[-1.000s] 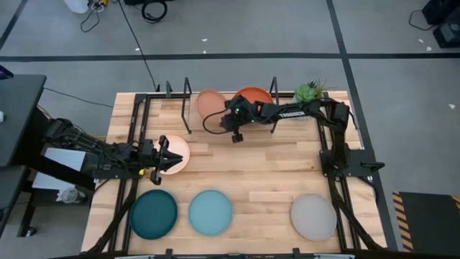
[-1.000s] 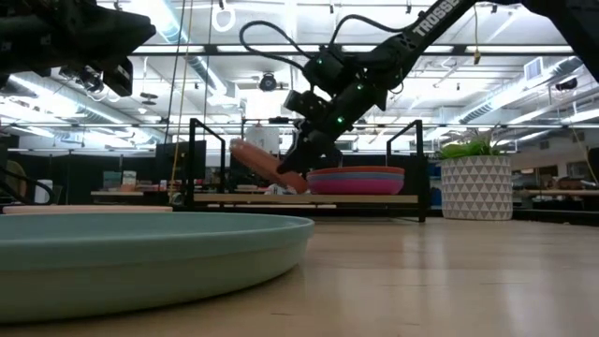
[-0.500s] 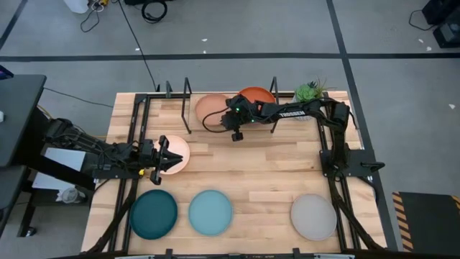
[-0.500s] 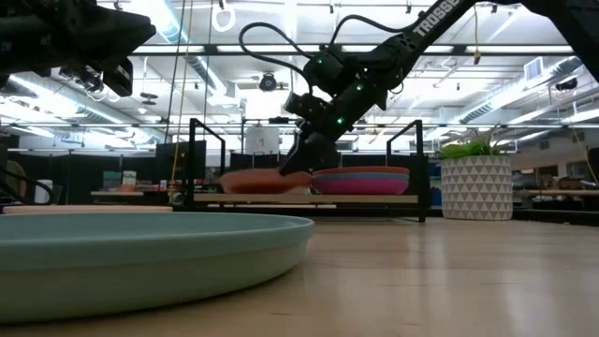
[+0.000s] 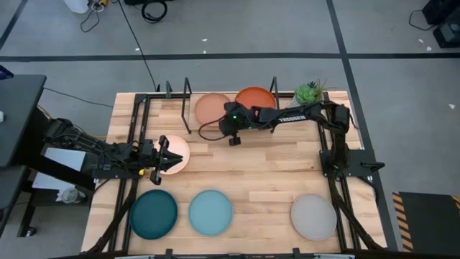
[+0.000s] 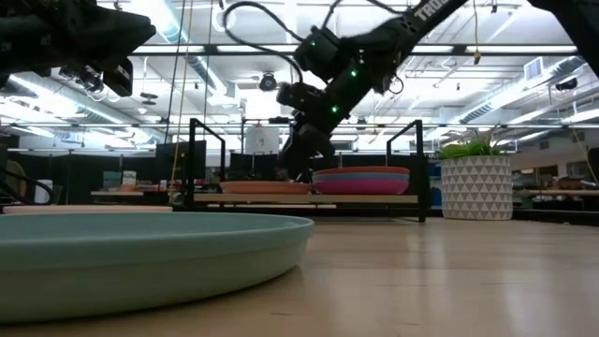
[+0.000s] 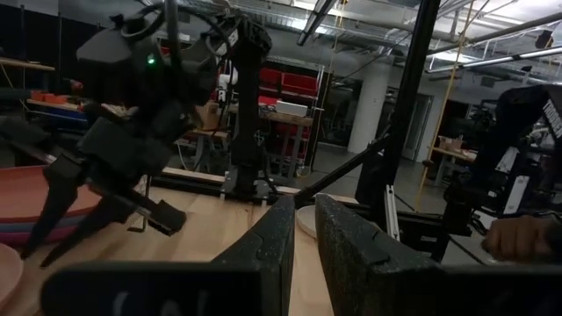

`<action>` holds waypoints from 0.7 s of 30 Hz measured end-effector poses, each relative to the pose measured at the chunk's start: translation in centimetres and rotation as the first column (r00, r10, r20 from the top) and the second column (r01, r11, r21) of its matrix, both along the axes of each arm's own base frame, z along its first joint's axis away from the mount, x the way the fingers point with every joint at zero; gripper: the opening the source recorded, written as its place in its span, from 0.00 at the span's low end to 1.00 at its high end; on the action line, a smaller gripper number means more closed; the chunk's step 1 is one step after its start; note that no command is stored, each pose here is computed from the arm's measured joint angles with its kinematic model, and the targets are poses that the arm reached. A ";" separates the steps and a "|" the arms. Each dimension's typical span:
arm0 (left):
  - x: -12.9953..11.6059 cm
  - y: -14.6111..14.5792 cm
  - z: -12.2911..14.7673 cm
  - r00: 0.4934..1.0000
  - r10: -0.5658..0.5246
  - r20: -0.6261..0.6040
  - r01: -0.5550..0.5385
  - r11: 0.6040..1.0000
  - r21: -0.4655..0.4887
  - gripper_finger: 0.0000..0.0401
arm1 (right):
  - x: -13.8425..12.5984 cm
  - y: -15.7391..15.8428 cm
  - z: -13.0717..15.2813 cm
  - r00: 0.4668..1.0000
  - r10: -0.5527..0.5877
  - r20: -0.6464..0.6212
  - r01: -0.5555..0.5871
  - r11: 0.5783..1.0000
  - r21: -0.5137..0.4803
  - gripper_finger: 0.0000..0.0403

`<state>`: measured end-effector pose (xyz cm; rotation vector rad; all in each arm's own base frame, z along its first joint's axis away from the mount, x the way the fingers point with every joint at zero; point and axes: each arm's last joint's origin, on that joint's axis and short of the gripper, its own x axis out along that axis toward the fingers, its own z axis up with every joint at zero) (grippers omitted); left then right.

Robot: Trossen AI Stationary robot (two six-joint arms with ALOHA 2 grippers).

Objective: Place and stack plates onto a shelf
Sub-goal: Adjust the stacked plates on the plates

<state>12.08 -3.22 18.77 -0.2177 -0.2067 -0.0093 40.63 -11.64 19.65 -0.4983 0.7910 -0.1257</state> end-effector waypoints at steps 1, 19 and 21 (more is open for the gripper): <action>0.0 0.0 0.0 1.000 0.000 0.000 0.000 1.000 0.000 0.14 | 0.0 0.1 0.3 0.999 -0.043 -0.033 0.043 0.999 -0.017 0.19; 0.0 0.0 0.0 1.000 0.000 0.000 0.000 1.000 -0.001 0.14 | -2.4 -3.3 1.6 0.806 -0.556 -0.202 0.567 0.824 -0.002 0.18; 0.0 0.0 0.0 1.000 0.000 0.000 0.000 1.000 -0.001 0.14 | -2.7 -3.6 1.3 0.815 -0.532 -0.229 0.555 0.831 0.046 0.18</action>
